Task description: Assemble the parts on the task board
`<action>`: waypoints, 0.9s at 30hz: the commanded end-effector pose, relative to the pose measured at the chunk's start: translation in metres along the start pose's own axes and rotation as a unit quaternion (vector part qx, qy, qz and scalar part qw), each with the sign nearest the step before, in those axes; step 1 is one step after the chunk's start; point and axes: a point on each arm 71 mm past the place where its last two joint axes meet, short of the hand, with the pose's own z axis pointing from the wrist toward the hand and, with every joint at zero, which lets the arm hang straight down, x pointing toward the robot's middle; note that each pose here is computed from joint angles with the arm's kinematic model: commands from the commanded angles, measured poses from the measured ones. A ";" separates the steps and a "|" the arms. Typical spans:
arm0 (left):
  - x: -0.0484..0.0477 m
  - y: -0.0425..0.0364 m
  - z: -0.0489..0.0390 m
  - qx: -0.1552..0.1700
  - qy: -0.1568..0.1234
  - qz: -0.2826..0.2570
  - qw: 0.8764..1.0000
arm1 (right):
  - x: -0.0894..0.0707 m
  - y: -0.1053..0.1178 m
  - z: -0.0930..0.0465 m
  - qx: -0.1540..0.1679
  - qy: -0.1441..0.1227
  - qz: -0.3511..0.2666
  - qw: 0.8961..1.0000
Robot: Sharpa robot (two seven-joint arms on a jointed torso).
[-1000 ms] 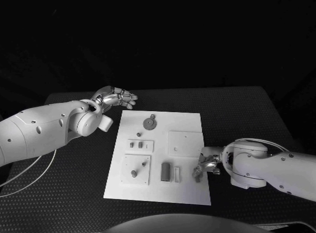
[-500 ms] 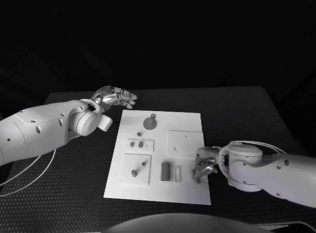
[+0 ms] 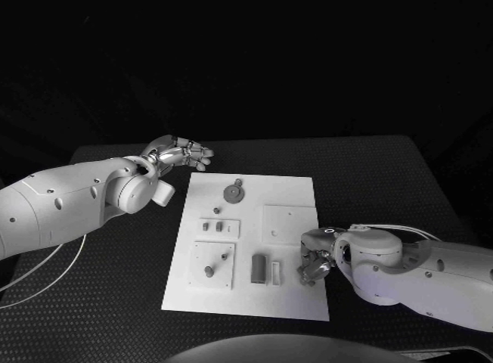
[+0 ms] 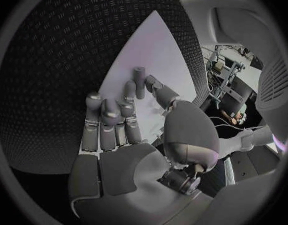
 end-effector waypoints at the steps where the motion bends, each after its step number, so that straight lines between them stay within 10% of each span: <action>1: 0.0012 -0.0010 0.0000 0.004 0.006 -0.002 1.000 | 0.004 0.001 0.002 0.006 -0.011 -0.047 0.999; 27: 0.0011 -0.0010 0.0000 0.004 0.007 -0.001 1.000 | 0.004 -0.005 0.001 0.006 -0.001 0.035 0.999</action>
